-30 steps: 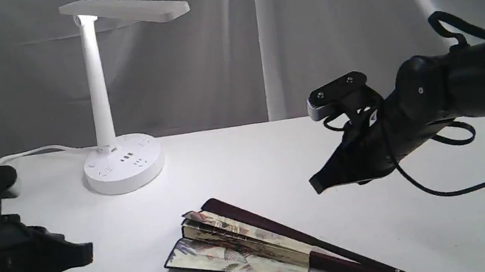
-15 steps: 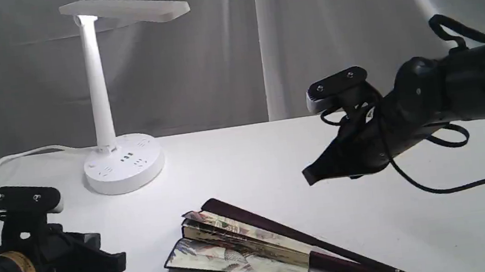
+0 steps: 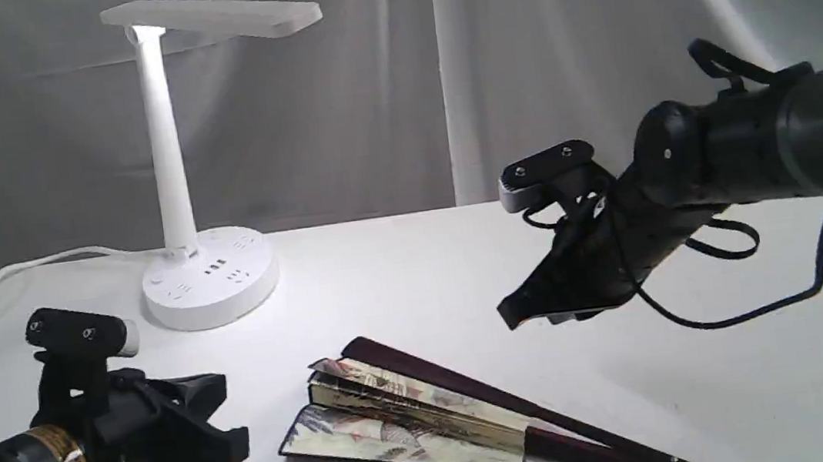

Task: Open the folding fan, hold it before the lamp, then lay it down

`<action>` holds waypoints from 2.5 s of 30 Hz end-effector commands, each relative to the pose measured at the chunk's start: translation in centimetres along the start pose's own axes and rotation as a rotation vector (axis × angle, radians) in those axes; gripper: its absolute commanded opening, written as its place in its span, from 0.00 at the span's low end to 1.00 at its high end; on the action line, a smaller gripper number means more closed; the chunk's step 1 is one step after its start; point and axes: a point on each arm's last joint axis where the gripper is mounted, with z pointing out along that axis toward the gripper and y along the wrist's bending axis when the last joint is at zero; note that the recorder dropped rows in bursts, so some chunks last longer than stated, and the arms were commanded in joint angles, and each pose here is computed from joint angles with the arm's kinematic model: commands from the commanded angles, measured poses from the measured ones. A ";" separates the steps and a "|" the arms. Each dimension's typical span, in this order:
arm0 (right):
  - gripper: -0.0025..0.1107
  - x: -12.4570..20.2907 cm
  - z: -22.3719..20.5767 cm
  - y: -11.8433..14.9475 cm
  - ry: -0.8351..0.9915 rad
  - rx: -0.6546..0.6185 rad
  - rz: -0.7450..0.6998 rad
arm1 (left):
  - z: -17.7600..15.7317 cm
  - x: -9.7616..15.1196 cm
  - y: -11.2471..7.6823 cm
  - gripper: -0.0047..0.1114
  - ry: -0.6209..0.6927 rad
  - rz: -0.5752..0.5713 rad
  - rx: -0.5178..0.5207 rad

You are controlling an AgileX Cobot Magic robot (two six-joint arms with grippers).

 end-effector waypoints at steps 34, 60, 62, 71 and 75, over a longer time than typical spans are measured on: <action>0.53 0.3 2.4 2.3 0.054 -0.296 -0.048 | 0.1 0.4 -1.0 0.04 0.044 -0.024 0.103; 0.48 2.3 5.3 2.7 0.163 -0.373 0.006 | 0.9 1.2 -1.1 0.04 0.014 -0.063 0.131; 0.47 2.3 5.3 2.7 0.163 -0.374 0.007 | 0.9 1.2 -1.1 0.04 0.014 -0.063 0.131; 0.41 2.2 5.3 2.7 0.155 -0.366 0.009 | 0.9 1.2 -1.1 0.04 0.014 -0.063 0.131; 0.35 2.2 5.3 2.7 0.155 -0.366 0.009 | 0.9 1.2 -1.1 0.04 0.014 -0.063 0.131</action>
